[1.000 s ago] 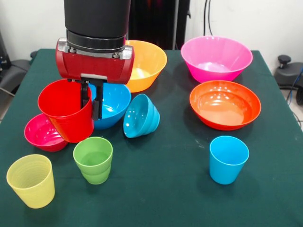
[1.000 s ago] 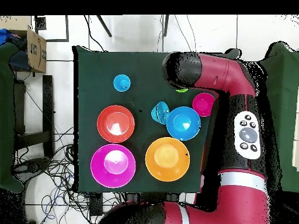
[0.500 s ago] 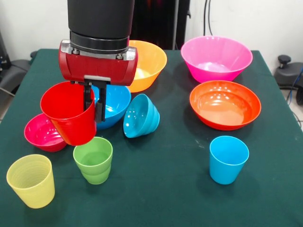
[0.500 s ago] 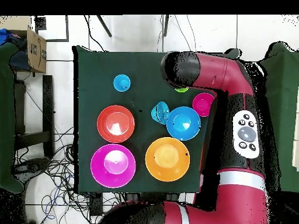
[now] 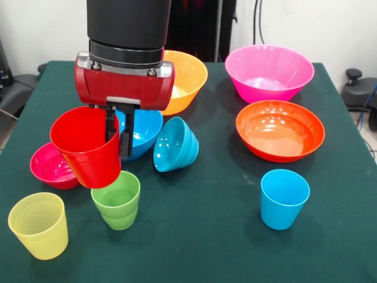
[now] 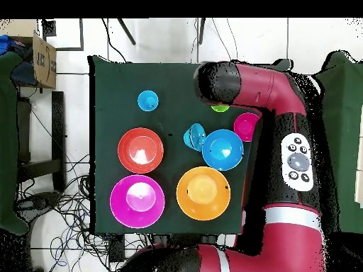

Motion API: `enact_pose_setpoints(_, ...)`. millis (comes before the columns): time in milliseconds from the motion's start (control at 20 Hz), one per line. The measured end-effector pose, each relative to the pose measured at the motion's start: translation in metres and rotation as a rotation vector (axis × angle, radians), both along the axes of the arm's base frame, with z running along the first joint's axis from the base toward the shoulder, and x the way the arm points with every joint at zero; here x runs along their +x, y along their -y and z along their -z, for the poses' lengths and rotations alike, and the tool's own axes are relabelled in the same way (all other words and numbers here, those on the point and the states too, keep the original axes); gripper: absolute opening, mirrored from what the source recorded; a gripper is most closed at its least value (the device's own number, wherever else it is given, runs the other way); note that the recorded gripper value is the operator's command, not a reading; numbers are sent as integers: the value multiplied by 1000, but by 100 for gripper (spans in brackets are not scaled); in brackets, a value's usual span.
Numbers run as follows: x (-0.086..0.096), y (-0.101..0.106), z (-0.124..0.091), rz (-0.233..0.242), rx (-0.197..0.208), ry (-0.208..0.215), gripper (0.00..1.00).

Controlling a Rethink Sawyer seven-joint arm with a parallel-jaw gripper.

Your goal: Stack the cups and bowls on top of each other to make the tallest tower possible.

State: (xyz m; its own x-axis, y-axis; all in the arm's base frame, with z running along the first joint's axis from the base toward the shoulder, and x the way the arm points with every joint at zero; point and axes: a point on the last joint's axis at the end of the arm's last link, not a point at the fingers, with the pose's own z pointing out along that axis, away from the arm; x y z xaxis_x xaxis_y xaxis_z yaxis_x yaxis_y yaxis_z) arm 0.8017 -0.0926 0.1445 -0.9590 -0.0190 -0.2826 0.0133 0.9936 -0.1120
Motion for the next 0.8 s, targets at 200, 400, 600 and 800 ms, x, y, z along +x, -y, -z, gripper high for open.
enact_pose_setpoints(200, 3, 0, 0, -3, -6, 28, 0)
enact_pose_setpoints(400, 5, 0, 0, -5, -9, 44, 0)
enact_pose_setpoints(600, 2, -1, 3, -6, -7, 39, 0)
enact_pose_setpoints(800, -1, -3, 6, -8, -3, 31, 0)
